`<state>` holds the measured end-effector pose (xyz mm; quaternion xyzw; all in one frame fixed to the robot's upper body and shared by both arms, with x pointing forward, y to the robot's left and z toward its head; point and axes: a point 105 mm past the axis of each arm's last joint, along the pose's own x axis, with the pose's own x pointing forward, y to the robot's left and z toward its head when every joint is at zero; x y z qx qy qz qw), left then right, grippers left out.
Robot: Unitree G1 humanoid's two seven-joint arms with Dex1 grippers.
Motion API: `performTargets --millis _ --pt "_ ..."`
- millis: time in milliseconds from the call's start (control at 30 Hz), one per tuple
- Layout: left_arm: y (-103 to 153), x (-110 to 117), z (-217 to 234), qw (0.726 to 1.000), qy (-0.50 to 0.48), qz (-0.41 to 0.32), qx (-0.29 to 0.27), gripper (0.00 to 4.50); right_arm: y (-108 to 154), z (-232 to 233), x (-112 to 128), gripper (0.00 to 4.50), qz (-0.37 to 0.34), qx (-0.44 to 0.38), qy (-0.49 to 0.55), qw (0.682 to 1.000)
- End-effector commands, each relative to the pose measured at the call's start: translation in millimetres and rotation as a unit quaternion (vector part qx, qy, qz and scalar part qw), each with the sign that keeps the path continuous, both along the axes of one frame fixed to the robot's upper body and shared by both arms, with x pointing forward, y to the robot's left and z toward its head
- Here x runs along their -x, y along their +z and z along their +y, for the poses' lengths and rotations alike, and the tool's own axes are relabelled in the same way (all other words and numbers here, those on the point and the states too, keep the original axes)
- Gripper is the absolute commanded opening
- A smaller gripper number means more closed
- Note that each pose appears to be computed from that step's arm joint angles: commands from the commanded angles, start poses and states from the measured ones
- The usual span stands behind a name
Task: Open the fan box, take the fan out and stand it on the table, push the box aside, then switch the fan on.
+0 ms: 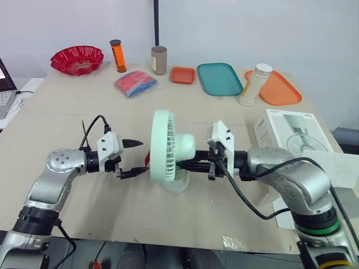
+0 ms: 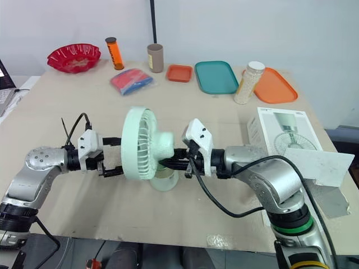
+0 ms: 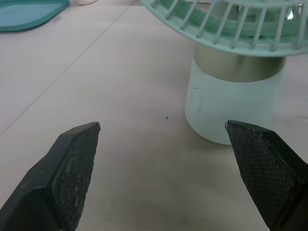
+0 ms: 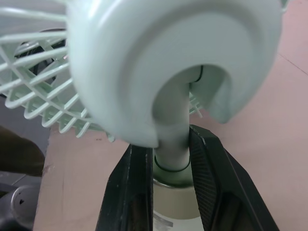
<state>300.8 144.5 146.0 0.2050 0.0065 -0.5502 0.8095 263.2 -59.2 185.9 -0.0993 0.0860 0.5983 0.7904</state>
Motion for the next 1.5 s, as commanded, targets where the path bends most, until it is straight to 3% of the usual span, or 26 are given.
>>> performTargets --millis 33,500,900,1133,1300,1500 --pt "6.2 8.6 -6.3 1.0 -0.021 -0.007 0.003 4.44 9.4 3.1 11.5 1.01 -0.016 -0.011 0.022 1.0" --pt "1.3 12.8 -11.1 0.999 -0.034 0.015 0.0 4.44 6.5 -3.2 16.2 1.01 -0.013 -0.006 0.012 1.0" --pt "7.8 10.1 -15.4 0.999 -0.034 0.013 0.008 4.44 17.8 -2.2 31.3 1.01 0.0 -0.026 0.075 0.997" --pt "9.4 13.9 -14.9 0.999 -0.03 0.013 0.009 4.44 7.3 -1.3 36.6 1.01 0.007 -0.015 0.079 0.997" --pt "10.6 12.4 -11.3 1.0 -0.027 0.013 0.006 4.44 3.6 -2.7 37.3 1.01 0.004 -0.013 0.072 0.997" --pt "13.4 8.3 -12.9 1.0 -0.027 0.005 0.005 4.44 17.2 8.9 28.6 1.01 -0.028 -0.049 0.058 0.997"
